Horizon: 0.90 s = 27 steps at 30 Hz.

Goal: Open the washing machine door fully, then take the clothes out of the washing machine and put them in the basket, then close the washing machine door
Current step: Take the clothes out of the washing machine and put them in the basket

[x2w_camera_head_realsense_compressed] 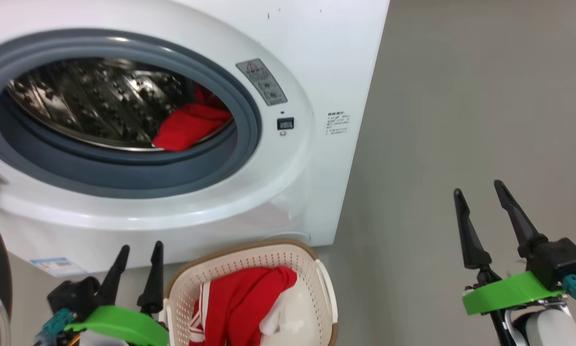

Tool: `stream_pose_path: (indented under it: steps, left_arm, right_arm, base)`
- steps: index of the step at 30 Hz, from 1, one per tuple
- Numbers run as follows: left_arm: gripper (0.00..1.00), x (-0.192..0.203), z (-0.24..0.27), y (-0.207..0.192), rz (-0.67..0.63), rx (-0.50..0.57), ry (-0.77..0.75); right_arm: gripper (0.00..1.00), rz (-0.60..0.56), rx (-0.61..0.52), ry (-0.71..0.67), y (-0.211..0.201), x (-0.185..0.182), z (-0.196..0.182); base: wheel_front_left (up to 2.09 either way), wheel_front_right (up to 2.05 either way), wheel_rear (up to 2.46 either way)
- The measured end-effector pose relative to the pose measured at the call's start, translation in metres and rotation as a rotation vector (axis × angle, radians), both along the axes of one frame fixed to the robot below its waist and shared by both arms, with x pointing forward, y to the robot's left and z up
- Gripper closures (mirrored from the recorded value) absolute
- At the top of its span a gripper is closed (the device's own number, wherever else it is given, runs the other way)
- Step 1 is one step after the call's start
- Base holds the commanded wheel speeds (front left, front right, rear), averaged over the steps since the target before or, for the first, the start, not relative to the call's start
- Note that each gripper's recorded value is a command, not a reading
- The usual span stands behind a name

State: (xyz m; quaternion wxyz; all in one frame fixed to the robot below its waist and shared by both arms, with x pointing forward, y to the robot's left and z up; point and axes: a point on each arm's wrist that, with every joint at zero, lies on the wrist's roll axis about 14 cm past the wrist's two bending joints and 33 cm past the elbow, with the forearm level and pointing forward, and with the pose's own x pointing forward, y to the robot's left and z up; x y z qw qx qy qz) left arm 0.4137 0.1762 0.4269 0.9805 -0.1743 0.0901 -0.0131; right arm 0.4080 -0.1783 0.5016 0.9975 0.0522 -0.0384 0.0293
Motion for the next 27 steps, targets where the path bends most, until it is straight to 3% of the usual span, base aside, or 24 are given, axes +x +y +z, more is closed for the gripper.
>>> stream_pose_path:
  steps: [15, 27]
  left_arm:
    - [0.00, -0.051, 0.071, 0.014, 0.027, 0.075, -0.235]
    - [0.00, -0.069, 0.083, 0.018, 0.047, 0.083, -0.276]
  right_arm:
    - [0.00, -0.081, 0.015, -0.103, -0.026, -0.055, 0.035]
    - [0.00, -0.094, 0.033, -0.118, -0.030, -0.070, 0.039]
  base:
    - [0.00, 0.00, 0.00]
    - [0.00, 0.00, 0.00]
